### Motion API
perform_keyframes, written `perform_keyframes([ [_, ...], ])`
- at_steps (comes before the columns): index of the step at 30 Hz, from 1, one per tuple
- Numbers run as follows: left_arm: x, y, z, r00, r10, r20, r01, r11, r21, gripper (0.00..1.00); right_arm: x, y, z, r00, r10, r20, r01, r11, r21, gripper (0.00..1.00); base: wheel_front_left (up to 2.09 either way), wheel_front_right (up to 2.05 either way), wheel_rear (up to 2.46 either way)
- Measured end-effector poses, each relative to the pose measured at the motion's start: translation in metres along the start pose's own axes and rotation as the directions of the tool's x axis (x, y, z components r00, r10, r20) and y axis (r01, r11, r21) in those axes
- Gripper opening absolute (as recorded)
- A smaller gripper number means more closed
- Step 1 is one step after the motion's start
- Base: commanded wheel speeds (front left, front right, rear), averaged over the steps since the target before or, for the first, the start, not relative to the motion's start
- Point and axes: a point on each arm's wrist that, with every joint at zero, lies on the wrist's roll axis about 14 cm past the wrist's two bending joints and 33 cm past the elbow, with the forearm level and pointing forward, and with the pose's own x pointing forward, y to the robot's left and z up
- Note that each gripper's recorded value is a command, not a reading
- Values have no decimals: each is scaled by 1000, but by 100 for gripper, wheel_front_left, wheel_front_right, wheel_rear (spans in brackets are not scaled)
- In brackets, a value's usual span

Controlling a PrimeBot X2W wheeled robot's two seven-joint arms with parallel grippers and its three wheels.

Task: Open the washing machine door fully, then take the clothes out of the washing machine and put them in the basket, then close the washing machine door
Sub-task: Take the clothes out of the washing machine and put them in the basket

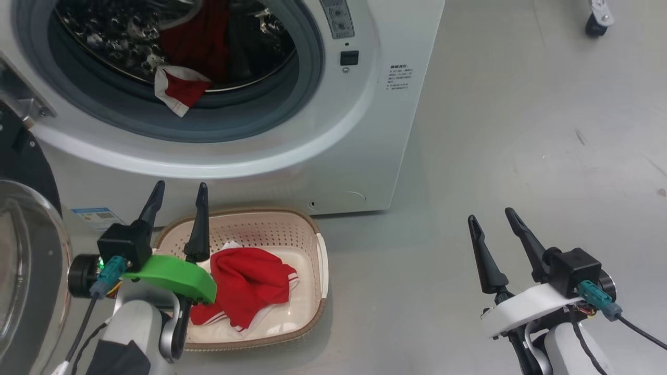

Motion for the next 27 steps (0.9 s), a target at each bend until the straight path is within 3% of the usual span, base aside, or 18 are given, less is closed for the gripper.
perform_keyframes([
  [17,-79,-1,4,998,55,25,-55,998,7,100,-38,10,20,998,5,66,-4,1000,-6,100,0,0,0],
  [27,-95,-7,11,997,55,53,-55,998,0,100,-44,11,23,997,-2,79,3,1000,-6,100,0,0,0],
])
